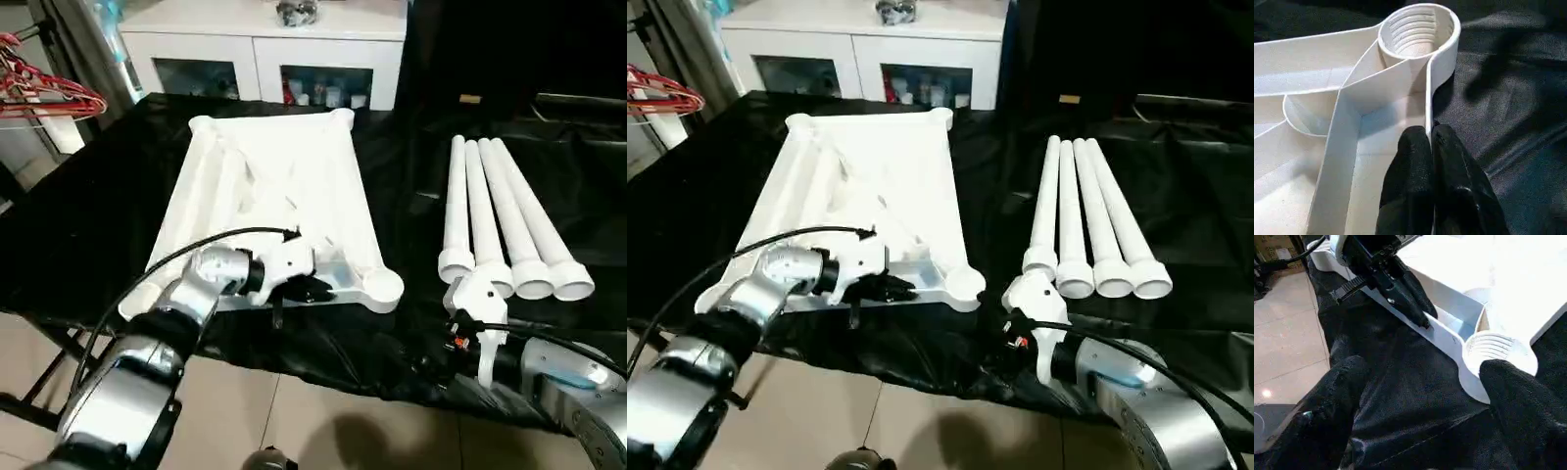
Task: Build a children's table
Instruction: Move to table
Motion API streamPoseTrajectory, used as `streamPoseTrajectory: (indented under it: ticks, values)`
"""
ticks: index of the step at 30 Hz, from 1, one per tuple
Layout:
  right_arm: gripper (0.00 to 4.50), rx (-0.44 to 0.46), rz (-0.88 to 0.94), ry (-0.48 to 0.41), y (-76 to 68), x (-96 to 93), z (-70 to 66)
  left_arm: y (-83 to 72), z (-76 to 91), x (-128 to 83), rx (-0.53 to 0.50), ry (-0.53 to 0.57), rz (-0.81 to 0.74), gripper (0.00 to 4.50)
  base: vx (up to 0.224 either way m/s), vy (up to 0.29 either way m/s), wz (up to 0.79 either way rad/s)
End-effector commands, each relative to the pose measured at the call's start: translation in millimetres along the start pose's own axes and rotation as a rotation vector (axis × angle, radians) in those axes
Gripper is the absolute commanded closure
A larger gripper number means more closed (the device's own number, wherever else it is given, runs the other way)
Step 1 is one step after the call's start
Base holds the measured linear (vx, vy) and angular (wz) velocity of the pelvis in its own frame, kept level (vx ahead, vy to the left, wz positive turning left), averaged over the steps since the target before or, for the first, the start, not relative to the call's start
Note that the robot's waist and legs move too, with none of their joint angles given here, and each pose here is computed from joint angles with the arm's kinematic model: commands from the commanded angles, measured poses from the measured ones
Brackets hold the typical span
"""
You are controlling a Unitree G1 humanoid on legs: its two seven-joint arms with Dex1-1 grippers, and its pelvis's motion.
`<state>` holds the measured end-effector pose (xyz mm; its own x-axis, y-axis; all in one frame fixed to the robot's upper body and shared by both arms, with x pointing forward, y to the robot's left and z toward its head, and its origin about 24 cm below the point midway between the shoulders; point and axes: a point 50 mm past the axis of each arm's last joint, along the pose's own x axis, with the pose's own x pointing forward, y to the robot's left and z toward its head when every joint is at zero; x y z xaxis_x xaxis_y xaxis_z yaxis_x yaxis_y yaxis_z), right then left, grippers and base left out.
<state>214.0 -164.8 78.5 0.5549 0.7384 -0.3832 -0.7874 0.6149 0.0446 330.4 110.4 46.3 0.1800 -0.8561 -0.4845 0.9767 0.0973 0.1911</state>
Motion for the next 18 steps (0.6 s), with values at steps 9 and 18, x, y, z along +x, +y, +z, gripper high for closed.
streamPoseTrajectory:
  ticks: [9,18]
  values:
    - [0.41,0.000,-0.006,-0.038,-2.0,-0.1,8.8,8.1,14.9,-28.0,0.017,-0.117,0.124,3.76,0.000,0.000,0.00]
    - [0.02,0.102,-0.404,-0.199,-58.8,21.8,46.3,12.6,28.8,-62.7,-0.069,-0.230,0.419,3.64,0.000,0.000,0.00]
